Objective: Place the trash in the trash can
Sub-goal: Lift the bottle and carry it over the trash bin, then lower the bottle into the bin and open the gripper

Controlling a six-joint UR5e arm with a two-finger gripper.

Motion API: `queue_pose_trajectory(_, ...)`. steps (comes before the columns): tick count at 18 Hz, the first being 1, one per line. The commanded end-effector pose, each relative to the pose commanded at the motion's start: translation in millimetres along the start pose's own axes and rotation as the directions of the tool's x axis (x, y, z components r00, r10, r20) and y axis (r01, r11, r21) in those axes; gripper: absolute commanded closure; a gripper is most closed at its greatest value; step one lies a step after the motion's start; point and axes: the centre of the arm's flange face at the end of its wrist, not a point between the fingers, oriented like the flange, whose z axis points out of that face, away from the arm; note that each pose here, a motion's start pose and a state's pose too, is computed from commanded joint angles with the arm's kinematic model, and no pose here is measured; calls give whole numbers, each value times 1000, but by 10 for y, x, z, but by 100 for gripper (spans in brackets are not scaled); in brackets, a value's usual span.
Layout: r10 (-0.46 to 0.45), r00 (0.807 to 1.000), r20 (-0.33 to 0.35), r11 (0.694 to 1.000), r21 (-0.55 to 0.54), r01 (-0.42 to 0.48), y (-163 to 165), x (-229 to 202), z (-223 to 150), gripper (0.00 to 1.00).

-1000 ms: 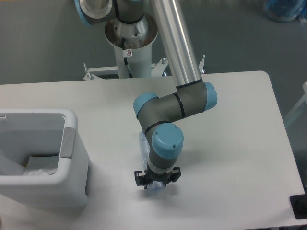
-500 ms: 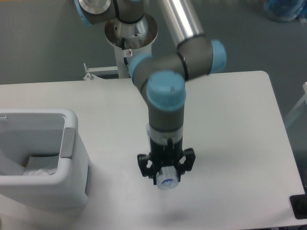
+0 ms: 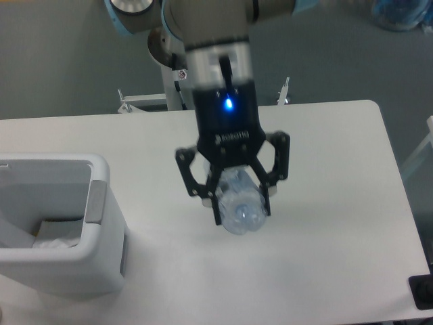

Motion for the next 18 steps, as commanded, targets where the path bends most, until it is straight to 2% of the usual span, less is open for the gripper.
queue_pose_trajectory(5, 65, 994, -93, 998, 12, -64, 24, 739, -122, 35)
queue_pose_trajectory(9, 91, 987, -136, 996, 12, -91, 66, 1050, -137, 35)
queue_pose_trajectory(12, 117, 976, -182, 993, -11, -121, 195, 1383, -11, 35)
queue_pose_trajectory(18, 147, 963, -228, 986, -41, -160, 350, 1732, 245, 35)
